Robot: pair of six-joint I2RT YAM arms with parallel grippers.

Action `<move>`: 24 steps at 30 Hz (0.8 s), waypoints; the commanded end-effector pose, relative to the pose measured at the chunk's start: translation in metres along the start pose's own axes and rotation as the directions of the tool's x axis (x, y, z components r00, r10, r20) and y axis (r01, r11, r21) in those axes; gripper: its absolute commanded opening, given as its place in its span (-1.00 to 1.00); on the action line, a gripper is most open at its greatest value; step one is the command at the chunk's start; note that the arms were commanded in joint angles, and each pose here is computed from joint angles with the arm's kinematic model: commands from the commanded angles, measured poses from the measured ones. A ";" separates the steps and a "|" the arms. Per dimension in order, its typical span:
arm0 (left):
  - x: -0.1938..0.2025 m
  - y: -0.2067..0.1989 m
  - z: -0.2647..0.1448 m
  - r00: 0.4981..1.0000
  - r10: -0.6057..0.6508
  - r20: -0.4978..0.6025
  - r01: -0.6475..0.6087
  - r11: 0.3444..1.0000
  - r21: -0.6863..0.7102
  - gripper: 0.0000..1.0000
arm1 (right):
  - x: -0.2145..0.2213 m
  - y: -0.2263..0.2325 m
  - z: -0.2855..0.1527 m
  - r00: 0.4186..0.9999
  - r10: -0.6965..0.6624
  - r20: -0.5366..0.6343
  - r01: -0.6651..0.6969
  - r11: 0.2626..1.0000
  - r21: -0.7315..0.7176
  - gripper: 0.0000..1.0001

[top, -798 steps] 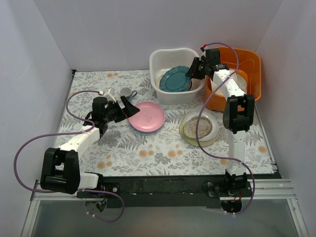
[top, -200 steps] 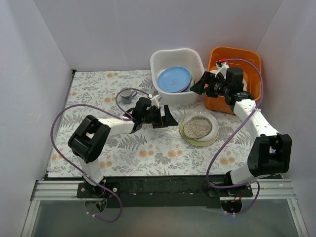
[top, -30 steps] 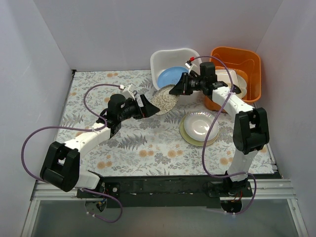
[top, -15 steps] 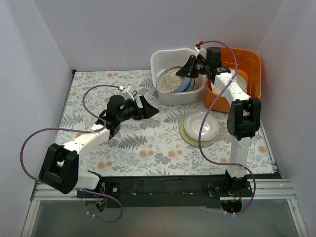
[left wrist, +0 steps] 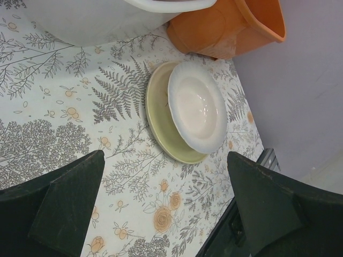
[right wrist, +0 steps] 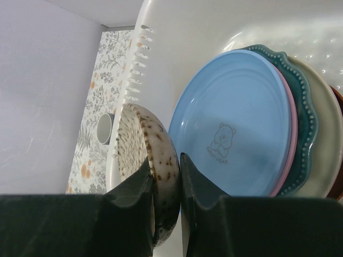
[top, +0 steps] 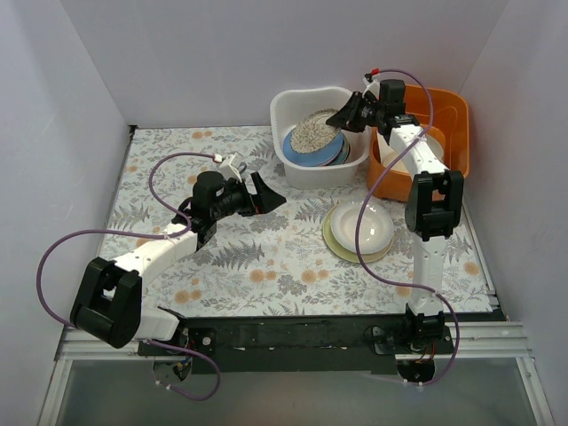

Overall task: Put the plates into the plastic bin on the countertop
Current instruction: Place the plate in the plastic bin.

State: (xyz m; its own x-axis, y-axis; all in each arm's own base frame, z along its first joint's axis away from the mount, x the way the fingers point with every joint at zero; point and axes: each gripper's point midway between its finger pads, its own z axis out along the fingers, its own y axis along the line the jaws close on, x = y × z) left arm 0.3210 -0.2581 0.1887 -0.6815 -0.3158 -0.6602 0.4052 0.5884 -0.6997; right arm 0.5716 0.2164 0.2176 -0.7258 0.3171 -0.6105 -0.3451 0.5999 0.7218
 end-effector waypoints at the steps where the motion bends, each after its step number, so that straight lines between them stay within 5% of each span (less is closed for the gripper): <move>1: 0.004 0.003 0.000 1.000 0.015 -0.012 -0.015 1.000 -0.001 0.97 | -0.028 0.019 0.000 0.996 -0.033 0.077 0.036 0.998 -0.049 -0.97; 11: 0.005 0.003 0.003 1.000 0.012 -0.023 -0.012 1.000 0.005 0.96 | -0.006 -0.017 0.012 0.999 -0.014 0.038 0.013 0.999 0.036 -0.97; 16: 0.007 0.005 0.004 0.999 0.008 -0.035 -0.008 1.000 0.000 0.96 | -0.001 -0.023 0.009 0.999 -0.022 0.025 0.020 0.997 0.076 -0.46; 24: 0.006 0.001 0.007 0.999 0.006 -0.038 -0.006 1.000 0.016 0.96 | -0.013 -0.018 -0.009 0.996 -0.076 0.046 0.068 0.986 0.150 -0.10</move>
State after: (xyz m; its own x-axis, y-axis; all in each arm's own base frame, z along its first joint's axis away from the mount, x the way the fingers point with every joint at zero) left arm 0.3211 -0.2601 0.1772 -0.7044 -0.3007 -0.6429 0.3917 0.5908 -0.7054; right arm 0.5834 0.2019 0.1593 -0.7516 0.3131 -0.5806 -0.2296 0.7009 0.6753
